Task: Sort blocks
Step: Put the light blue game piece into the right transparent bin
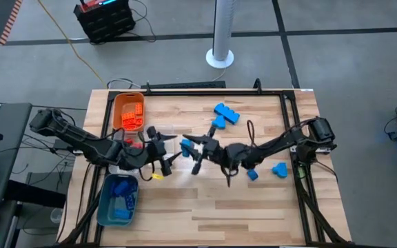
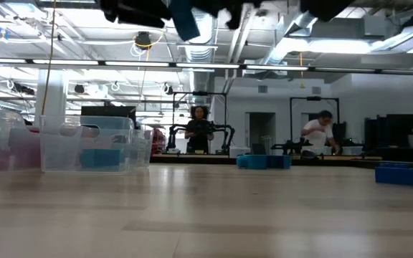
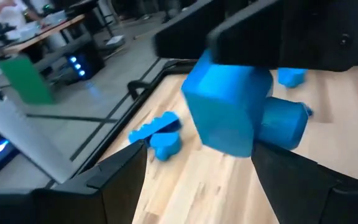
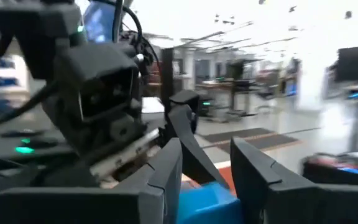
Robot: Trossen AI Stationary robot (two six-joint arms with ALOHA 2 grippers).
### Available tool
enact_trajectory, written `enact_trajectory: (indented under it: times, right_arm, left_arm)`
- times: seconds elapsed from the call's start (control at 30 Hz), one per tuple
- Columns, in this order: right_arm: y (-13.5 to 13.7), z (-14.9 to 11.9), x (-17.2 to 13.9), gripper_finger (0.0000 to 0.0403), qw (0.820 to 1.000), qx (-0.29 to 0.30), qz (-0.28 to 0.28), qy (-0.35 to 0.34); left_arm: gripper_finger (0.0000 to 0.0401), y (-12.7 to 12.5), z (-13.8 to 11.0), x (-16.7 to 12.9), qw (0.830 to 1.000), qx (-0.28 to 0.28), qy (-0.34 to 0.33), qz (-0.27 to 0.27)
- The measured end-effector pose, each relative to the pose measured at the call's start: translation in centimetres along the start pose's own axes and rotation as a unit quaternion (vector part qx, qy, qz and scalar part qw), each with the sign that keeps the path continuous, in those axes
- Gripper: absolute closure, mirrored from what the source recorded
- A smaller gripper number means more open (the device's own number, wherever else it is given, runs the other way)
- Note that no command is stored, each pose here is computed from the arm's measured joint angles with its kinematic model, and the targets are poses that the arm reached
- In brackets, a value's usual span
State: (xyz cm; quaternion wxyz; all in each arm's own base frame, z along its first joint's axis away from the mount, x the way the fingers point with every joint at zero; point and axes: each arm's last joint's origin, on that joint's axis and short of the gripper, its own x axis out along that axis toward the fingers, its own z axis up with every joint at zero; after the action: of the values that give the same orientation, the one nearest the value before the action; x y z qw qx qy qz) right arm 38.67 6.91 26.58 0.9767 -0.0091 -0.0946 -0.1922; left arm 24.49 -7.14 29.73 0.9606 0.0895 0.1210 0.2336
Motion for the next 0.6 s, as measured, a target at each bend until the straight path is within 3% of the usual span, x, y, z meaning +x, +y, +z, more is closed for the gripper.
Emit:
enact_trajectory:
  times: [0.1,0.23,0.4,0.6]
  right_arm:
    - [-1.6,-0.5,1.3,0.0279,0.998,0.05,0.047,0.003]
    - [-3.8,-2.2,3.0,0.0289,0.994,0.09,0.066,0.018]
    - [-4.7,-3.7,4.8,0.0294,0.988,0.095,0.116,0.042]
    - [-4.8,-4.2,6.1,0.0294,0.987,0.091,0.121,0.051]
  left_arm:
    - [0.0115,0.9,-0.1,0.9,1.0,-0.013,0.007,0.017]
    - [0.0115,1.6,-0.5,1.3,0.999,-0.022,0.024,0.019]
    - [0.0115,2.7,0.8,-0.6,0.998,-0.043,0.017,0.04]
    - [0.0115,5.0,0.4,-4.0,0.995,-0.053,0.055,0.062]
